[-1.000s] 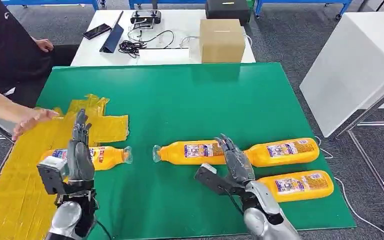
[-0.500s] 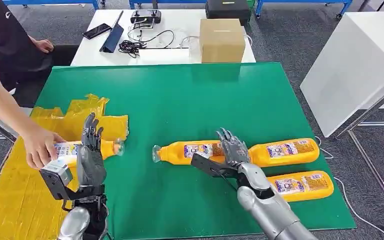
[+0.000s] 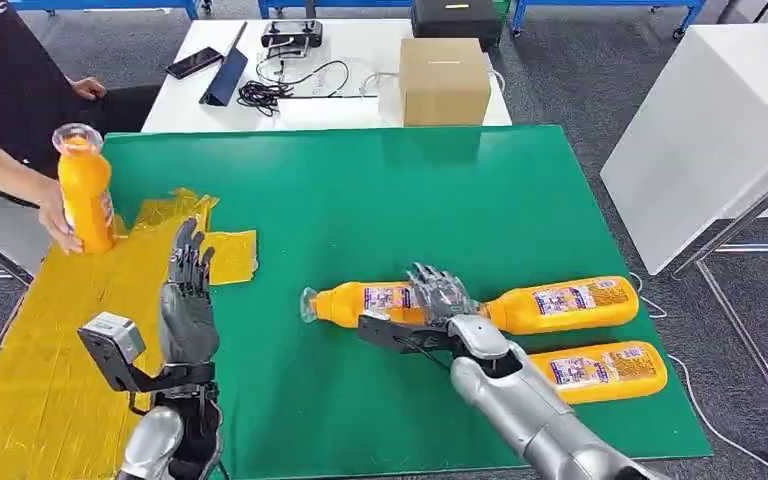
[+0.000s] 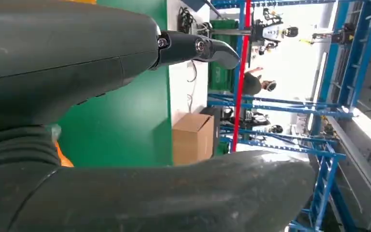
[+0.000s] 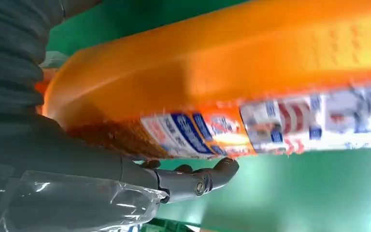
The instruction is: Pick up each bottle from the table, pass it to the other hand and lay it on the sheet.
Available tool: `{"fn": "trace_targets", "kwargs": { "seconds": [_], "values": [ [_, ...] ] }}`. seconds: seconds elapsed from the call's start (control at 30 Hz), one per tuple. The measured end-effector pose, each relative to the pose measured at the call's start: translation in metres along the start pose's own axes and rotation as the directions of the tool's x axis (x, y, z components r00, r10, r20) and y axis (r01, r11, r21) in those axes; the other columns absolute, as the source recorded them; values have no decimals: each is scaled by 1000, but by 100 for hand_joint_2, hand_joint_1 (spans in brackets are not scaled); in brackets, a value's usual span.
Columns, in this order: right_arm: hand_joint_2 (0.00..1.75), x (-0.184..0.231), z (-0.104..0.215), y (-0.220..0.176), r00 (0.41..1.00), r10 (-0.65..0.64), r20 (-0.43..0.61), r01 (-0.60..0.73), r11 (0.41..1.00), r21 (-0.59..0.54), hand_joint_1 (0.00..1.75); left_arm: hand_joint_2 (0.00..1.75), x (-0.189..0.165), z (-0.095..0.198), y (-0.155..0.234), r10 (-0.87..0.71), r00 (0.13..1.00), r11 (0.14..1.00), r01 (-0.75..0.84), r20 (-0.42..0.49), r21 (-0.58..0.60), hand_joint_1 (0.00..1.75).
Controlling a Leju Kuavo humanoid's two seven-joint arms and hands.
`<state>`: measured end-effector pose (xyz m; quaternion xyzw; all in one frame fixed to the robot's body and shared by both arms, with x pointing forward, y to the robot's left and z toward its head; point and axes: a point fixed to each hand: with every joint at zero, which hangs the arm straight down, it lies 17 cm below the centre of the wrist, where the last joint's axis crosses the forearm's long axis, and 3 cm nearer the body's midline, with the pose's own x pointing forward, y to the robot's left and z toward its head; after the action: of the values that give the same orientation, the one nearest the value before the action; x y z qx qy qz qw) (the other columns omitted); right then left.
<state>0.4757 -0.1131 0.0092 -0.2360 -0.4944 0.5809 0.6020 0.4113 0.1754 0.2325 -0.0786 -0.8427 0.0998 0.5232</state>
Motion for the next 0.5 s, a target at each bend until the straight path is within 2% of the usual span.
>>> {"fn": "trace_targets", "kwargs": {
  "seconds": [0.07, 0.1, 0.13, 0.27, 0.5],
  "values": [
    [175, 1, -1, 0, 1000, 6, -1, -6, 1000, 6, 3, 0, 1, -1, -1, 1, 1000, 1000, -1, 2, -2, 0],
    [175, 1, -2, 3, 1000, 11, 2, -11, 1000, 19, 154, 0, 1, -1, -2, 2, 1000, 1000, -2, 2, -3, 0],
    [175, 2, -2, 7, 1000, 17, 6, -18, 999, 41, 175, 0, 1, -1, -2, 6, 1000, 1000, -6, 1, -2, 0],
    [175, 7, -2, 19, 999, 34, 33, -38, 991, 130, 175, 0, 2, -3, -2, 26, 1000, 1000, -26, 2, 3, 0],
    [175, 6, -5, 19, 997, 60, 38, -65, 987, 146, 175, 0, 4, -5, -6, 34, 999, 999, -34, 5, -3, 0]
  ]
}}
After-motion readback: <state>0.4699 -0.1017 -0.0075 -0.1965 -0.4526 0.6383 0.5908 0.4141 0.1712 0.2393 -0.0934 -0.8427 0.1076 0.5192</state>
